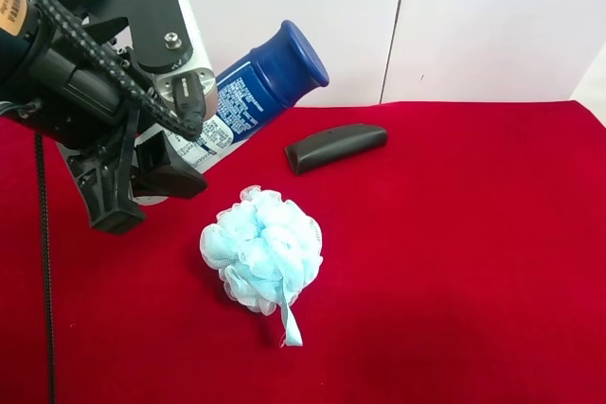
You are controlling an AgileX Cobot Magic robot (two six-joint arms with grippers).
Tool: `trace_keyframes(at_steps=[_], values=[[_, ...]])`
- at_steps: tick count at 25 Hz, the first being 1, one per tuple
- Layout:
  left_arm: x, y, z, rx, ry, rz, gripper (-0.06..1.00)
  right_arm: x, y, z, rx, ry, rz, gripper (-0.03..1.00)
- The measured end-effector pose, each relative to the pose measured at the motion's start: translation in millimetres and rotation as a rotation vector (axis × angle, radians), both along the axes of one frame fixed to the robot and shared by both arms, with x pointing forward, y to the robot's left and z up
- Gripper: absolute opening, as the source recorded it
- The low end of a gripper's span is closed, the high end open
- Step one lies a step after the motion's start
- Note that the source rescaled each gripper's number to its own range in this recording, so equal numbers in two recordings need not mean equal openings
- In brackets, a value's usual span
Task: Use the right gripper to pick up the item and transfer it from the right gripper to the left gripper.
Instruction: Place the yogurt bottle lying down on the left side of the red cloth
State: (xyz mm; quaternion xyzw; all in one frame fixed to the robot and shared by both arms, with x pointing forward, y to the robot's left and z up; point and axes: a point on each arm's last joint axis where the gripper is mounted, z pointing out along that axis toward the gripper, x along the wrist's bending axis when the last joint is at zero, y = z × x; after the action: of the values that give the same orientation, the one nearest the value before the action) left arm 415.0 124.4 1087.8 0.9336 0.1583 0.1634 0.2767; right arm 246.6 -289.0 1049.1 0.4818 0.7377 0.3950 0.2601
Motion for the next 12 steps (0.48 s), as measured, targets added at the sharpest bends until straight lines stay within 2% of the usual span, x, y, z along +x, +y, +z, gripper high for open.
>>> trace_keyframes(at_steps=[5,12], values=[[0,0,0,0.000,0.000,0.000,0.06,-13,-4,0,0.026,-0.094,-0.131,1.00],[0,0,0,-0.010,0.013,0.021,0.06,-14,-4,0,0.026,-0.098,-0.160,1.00]])
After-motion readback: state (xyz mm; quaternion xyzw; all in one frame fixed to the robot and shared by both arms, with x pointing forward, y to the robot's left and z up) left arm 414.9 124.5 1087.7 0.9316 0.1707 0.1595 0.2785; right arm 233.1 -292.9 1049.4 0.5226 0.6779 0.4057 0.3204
